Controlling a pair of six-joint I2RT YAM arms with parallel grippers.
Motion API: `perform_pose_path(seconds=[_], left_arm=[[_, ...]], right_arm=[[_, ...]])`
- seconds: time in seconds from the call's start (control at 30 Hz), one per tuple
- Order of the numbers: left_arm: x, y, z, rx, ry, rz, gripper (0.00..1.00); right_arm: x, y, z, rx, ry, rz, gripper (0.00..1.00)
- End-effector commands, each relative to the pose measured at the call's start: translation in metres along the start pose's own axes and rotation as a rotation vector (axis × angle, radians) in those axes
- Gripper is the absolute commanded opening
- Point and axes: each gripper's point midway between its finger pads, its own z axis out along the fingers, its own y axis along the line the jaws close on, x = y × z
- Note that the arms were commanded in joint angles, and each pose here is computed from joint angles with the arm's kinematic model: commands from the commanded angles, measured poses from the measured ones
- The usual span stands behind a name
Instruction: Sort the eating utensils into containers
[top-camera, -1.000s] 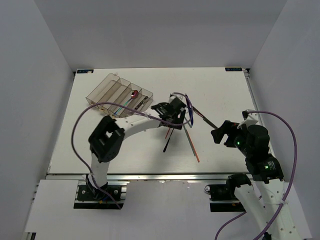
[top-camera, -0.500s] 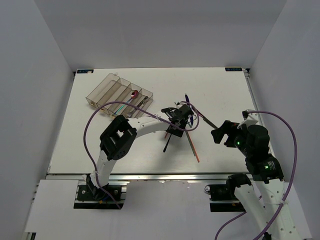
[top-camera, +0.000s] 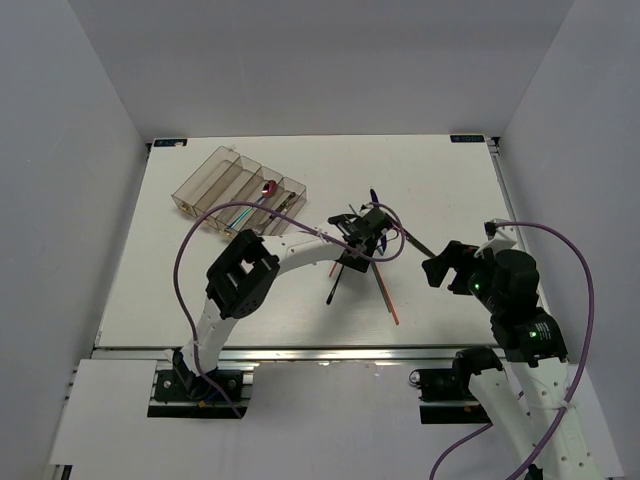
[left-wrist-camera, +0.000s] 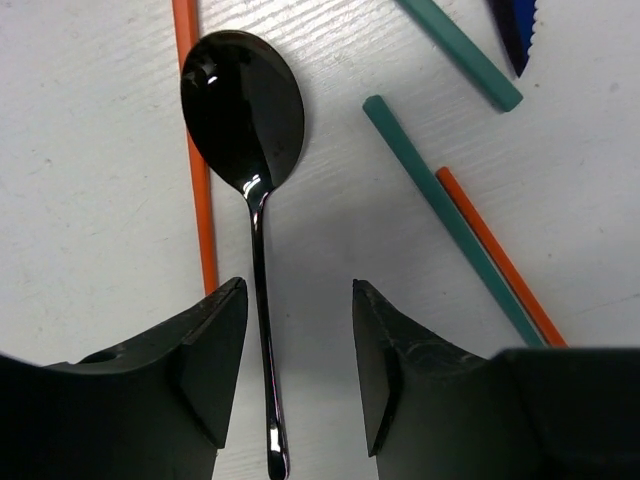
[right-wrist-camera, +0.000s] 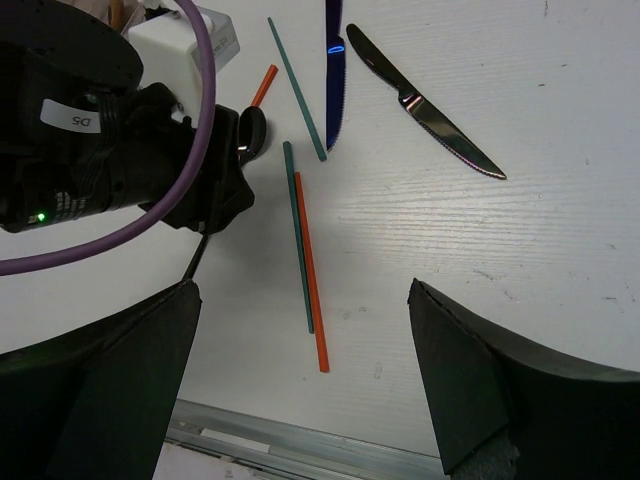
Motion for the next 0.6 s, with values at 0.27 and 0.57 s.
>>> perform_pose_path(seconds=[0.27, 0.57], left_arm=[[-0.003, -0.001, 0.004, -0.016, -0.001, 0.021, 0.53], [0.018, -0.009, 0.017, 0.023, 0.065, 0.025, 0.40]], right_arm=[[-0.005, 0.004, 0.003, -0.018, -0.024, 0.002, 0.89], [-0.004, 0.004, 0.004, -0.018, -0.016, 0.000, 0.89]])
